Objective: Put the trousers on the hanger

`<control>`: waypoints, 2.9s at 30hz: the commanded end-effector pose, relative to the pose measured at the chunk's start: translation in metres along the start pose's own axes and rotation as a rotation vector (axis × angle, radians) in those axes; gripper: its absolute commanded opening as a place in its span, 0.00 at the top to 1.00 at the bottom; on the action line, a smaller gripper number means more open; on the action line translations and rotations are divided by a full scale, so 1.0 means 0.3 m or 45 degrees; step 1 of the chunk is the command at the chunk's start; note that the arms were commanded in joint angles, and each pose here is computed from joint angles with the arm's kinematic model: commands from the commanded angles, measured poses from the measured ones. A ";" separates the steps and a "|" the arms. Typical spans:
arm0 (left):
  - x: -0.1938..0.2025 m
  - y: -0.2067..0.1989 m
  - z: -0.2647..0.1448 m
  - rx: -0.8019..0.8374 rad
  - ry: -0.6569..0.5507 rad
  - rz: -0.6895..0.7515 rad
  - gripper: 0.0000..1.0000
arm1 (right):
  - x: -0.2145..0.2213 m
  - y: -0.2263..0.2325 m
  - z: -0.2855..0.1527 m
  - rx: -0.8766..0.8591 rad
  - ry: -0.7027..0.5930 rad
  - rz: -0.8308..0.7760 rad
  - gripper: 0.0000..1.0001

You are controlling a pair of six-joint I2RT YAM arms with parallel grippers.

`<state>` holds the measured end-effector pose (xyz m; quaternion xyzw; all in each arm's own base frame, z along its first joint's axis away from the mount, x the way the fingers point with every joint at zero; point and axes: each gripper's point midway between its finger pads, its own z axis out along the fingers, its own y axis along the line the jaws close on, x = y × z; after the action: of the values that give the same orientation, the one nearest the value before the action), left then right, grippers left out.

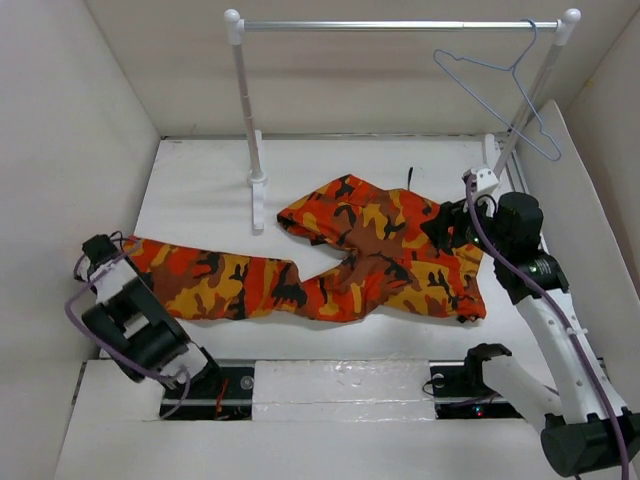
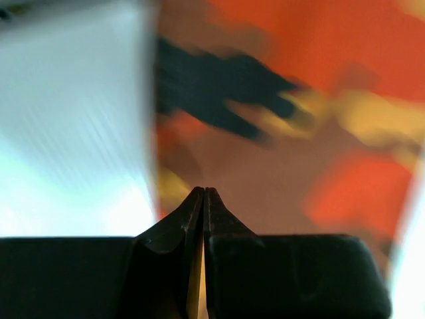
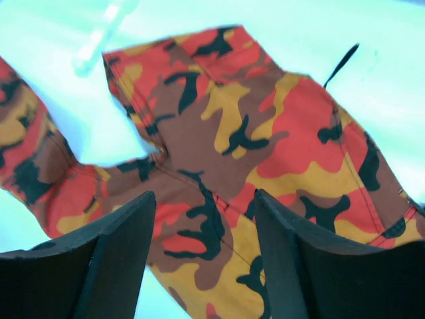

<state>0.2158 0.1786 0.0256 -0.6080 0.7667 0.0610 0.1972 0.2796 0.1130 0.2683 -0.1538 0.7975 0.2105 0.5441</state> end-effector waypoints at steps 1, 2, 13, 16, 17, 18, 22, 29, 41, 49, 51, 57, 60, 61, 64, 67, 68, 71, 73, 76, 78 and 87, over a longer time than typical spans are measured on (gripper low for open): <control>-0.067 -0.210 -0.254 0.333 -0.107 0.057 1.00 | 0.085 -0.006 0.028 -0.004 0.103 -0.044 0.37; -0.052 -0.285 -0.330 0.421 -0.108 0.119 0.95 | 0.101 -0.001 0.041 -0.029 0.130 -0.039 0.47; 0.682 -0.806 -0.619 1.050 0.439 0.480 0.34 | 0.173 -0.031 0.100 -0.020 0.235 -0.054 0.73; 0.796 -0.900 -0.619 1.110 0.547 0.469 0.33 | 0.171 -0.015 0.094 -0.032 0.210 -0.061 0.65; 0.811 -0.942 -0.589 1.125 0.560 0.449 0.33 | 0.177 -0.005 0.093 -0.038 0.212 -0.066 0.63; 0.833 -0.960 -0.596 1.142 0.586 0.434 0.33 | 0.183 0.004 0.090 -0.044 0.218 -0.070 0.62; 0.896 -1.024 -0.539 1.141 0.667 0.414 0.31 | 0.225 -0.006 0.080 -0.001 0.253 -0.050 0.40; 0.943 -1.065 -0.457 1.117 0.705 0.324 0.38 | 0.324 -0.240 0.063 0.323 0.286 0.183 0.22; 0.965 -1.092 -0.400 1.117 0.648 0.284 0.51 | 0.533 -0.747 -0.029 0.840 0.387 0.609 0.11; 0.933 -1.098 -0.426 1.172 0.616 0.174 0.94 | 0.590 -0.763 0.123 0.632 0.381 0.721 0.25; 0.889 -1.118 -0.485 1.241 0.595 0.137 1.00 | 0.602 -0.748 0.155 0.574 0.397 0.730 0.76; 0.662 -1.214 -0.979 1.669 0.231 0.250 1.00 | 0.561 -0.711 0.168 0.500 0.308 0.746 1.00; 0.742 -1.210 -1.351 1.855 -0.007 0.534 1.00 | 0.531 -0.708 0.174 0.470 0.291 0.726 1.00; 0.818 -1.185 -1.476 1.903 -0.057 0.556 1.00 | 0.524 -0.708 0.175 0.464 0.286 0.722 1.00; 0.994 -1.123 -1.503 1.863 -0.060 0.742 1.00 | 0.503 -0.725 0.149 0.491 0.258 0.723 1.00; 1.304 -1.045 -1.478 1.860 0.040 1.055 1.00 | 0.499 -0.750 0.109 0.557 0.243 0.741 1.00; 1.466 -0.991 -1.305 1.644 0.110 1.256 1.00 | 0.490 -0.760 0.092 0.580 0.229 0.739 1.00; 1.595 -0.924 -1.140 1.434 0.208 1.399 0.81 | 0.490 -0.771 0.057 0.646 0.234 0.740 1.00; 1.634 -0.889 -1.063 1.378 0.297 1.463 0.41 | 0.482 -0.768 0.034 0.681 0.239 0.732 1.00; 1.645 -0.857 -1.000 1.307 0.340 1.548 0.27 | 0.458 -0.770 -0.009 0.741 0.223 0.714 1.00; 1.623 -0.872 -1.065 1.391 0.312 1.564 0.20 | 0.432 -0.767 -0.038 0.784 0.199 0.694 1.00; 1.115 -0.981 -0.973 1.491 0.218 0.875 0.20 | 0.378 -0.716 -0.034 0.732 0.202 0.613 1.00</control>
<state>0.3098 -0.3459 0.1826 -0.0048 0.8864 -0.2950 0.3568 0.3242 -0.0794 0.1064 0.2069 0.8839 0.1022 0.4067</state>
